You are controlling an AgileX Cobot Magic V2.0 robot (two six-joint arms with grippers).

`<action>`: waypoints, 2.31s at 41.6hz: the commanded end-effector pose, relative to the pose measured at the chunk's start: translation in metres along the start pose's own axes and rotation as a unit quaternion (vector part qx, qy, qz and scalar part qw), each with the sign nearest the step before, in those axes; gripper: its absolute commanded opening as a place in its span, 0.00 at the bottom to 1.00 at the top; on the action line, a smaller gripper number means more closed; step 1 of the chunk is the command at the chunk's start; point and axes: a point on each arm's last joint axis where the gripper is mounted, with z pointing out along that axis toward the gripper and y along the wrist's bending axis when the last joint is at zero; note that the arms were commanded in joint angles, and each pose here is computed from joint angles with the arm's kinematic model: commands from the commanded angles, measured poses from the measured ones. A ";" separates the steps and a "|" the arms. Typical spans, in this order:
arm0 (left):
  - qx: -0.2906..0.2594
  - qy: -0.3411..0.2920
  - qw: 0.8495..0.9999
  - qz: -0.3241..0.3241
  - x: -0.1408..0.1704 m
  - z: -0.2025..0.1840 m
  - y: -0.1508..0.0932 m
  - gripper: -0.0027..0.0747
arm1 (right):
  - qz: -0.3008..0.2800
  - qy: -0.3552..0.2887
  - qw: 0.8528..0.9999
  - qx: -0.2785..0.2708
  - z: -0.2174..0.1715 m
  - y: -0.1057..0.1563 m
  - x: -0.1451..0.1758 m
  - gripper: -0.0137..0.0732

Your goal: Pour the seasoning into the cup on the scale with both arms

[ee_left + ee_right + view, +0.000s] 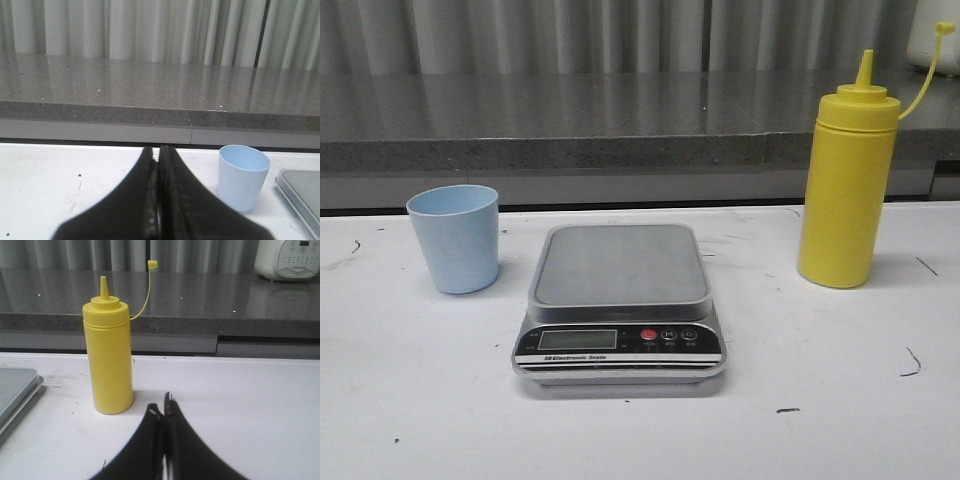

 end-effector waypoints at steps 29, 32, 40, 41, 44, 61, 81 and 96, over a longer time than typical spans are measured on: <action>0.005 -0.047 0.999 -0.010 -0.002 -0.001 0.000 0.01 | -0.005 -0.058 0.998 0.000 -0.002 0.000 -0.012 0.08; 0.006 -0.062 0.998 -0.010 -0.007 -0.001 0.000 0.01 | -0.005 -0.064 0.998 0.000 -0.003 0.000 -0.014 0.08; 0.010 -0.097 0.995 -0.010 -0.047 -0.009 -0.004 0.01 | -0.005 -0.078 0.997 -0.002 -0.011 0.002 -0.047 0.08; 0.010 -0.097 0.995 -0.010 -0.052 -0.010 -0.004 0.01 | -0.006 -0.080 0.997 -0.003 -0.013 0.002 -0.053 0.08; 0.012 -0.108 0.994 -0.010 -0.072 -0.016 -0.006 0.01 | -0.013 -0.077 0.997 -0.002 -0.018 0.003 -0.069 0.08; 0.006 0.020 1.000 -0.008 -0.152 -0.002 -0.013 0.01 | -0.027 0.023 0.999 0.005 -0.002 0.006 -0.161 0.08; -0.005 0.157 0.988 -0.011 -0.131 0.049 -0.012 0.01 | -0.027 0.193 0.981 0.008 0.062 0.005 -0.137 0.08; -0.011 0.179 0.984 0.007 -0.126 0.059 -0.010 0.39 | -0.031 0.228 0.973 0.010 0.076 0.004 -0.128 0.58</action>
